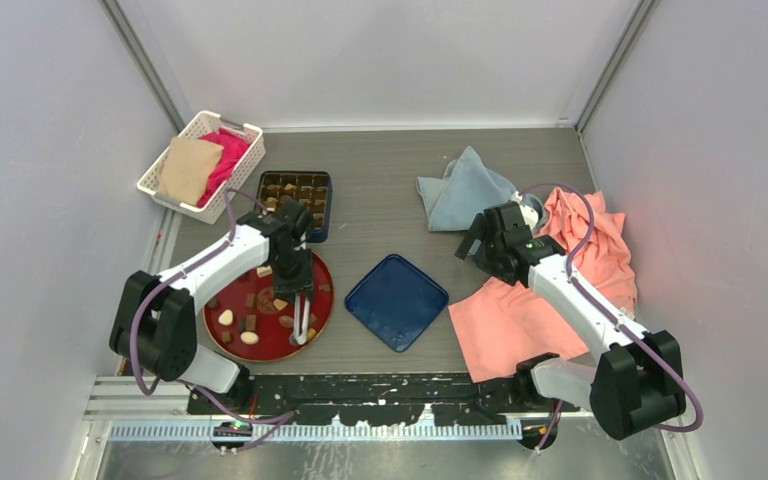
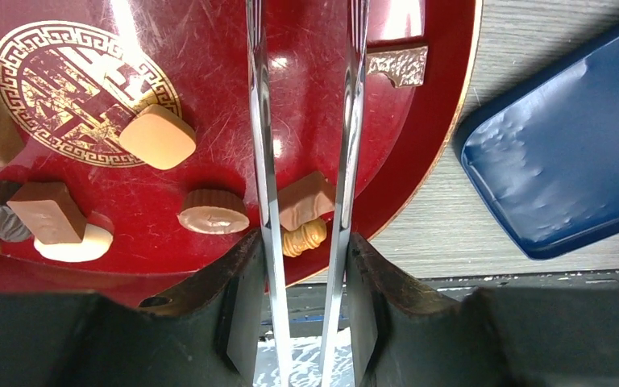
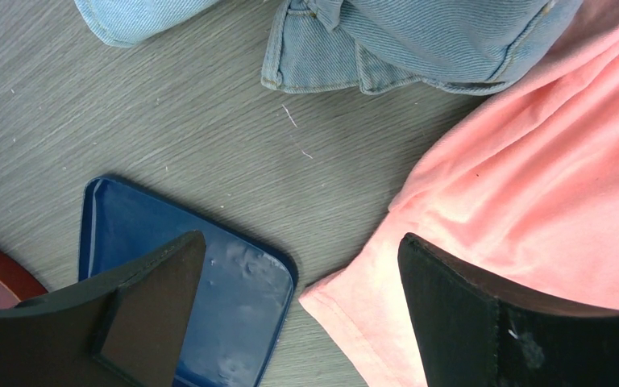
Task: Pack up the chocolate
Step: Pick up the fake chocolate from the plate.
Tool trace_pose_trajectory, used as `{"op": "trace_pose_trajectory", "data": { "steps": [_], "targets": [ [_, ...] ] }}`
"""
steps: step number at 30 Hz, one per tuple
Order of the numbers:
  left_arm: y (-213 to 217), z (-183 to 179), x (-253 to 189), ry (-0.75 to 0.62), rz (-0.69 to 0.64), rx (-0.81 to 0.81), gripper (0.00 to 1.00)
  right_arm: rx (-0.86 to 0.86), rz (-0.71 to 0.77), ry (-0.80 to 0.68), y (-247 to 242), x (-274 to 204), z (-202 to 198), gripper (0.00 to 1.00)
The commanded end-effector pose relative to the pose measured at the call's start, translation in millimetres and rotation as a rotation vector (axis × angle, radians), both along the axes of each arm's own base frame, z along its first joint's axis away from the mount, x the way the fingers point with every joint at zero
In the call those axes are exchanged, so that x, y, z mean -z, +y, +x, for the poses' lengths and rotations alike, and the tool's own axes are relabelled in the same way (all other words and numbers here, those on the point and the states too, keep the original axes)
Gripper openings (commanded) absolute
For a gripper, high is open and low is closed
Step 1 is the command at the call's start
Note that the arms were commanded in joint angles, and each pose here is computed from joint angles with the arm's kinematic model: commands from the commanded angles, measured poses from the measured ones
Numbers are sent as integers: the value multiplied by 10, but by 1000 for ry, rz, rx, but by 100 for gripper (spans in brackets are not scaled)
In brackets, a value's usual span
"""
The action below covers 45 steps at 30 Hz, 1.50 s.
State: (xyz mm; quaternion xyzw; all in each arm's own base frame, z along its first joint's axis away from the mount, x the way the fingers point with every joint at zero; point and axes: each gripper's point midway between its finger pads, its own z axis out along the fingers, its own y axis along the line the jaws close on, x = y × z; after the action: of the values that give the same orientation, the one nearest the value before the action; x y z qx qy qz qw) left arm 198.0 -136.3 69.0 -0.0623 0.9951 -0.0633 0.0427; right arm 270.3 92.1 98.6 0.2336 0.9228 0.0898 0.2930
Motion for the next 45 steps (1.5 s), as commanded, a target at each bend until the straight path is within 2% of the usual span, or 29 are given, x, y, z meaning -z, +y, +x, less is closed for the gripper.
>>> {"op": "trace_pose_trajectory", "data": {
  "steps": [1,12,19,29,45],
  "targets": [
    [-134,196,-111,-62,-27,-13,39,6,10,-88,37,-231,188,95],
    [-249,209,-55,-41,-7,0,40,-6,17,-69,67,-147,188,95],
    [-135,249,-61,-53,65,-38,43,-10,19,-70,81,-150,219,95],
    [-30,178,-9,-48,106,-60,43,-9,21,-53,77,-82,168,95],
    [59,320,24,-72,188,-74,42,3,30,-70,77,-152,186,95]
  ]
}}
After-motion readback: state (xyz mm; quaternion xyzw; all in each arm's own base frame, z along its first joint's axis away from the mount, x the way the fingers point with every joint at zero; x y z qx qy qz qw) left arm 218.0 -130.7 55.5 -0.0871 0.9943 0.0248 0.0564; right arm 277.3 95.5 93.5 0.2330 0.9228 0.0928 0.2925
